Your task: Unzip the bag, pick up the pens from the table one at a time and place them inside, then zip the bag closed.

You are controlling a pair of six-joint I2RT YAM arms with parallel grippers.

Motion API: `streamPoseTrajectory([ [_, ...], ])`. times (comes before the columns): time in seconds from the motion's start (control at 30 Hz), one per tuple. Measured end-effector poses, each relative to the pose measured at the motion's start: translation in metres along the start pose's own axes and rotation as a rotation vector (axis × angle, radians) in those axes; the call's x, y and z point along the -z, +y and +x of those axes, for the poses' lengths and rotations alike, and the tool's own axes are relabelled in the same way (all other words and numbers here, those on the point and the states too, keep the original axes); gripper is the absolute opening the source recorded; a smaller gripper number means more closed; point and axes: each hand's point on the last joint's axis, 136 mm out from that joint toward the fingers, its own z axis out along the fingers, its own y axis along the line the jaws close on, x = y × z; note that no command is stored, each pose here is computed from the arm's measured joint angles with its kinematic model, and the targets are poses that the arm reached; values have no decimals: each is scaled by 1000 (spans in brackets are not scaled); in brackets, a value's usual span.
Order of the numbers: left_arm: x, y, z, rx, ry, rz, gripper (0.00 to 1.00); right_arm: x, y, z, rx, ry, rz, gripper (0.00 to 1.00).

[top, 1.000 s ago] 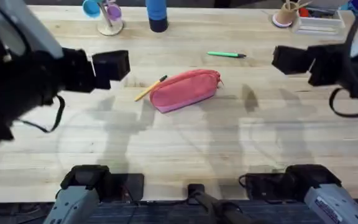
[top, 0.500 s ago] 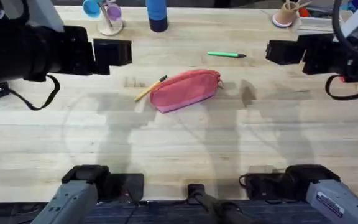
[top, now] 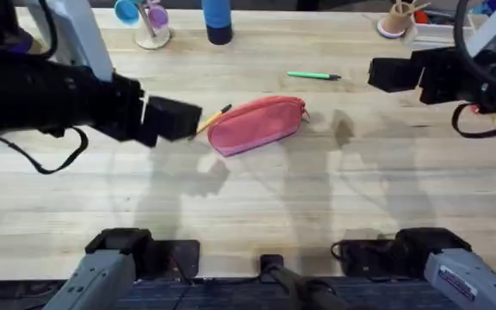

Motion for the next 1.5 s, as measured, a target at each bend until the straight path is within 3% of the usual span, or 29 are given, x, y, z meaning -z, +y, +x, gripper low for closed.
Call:
streamPoseTrajectory([
  [0.13, 1, -17, -1, -156, -19, 96, 994, 0, 0, 0, 3, 0, 0, 996],
  [0.27, 2, -25, -2, -277, -43, 138, 993, 0, 0, 0, 12, 0, 0, 996],
  [0.43, 2, -28, -3, -348, -58, 156, 993, 0, 0, 0, 21, 0, 0, 996],
  [1.0, 0, -26, 0, -380, -39, 149, 994, 0, 0, 0, 22, 0, 0, 996],
  [1.13, -22, -11, -1, -369, 30, 152, 995, 0, 0, 0, 34, 0, 0, 996],
  [1.5, -76, 6, 11, -357, 176, 261, 995, 0, 0, 0, 51, 0, 0, 996],
])
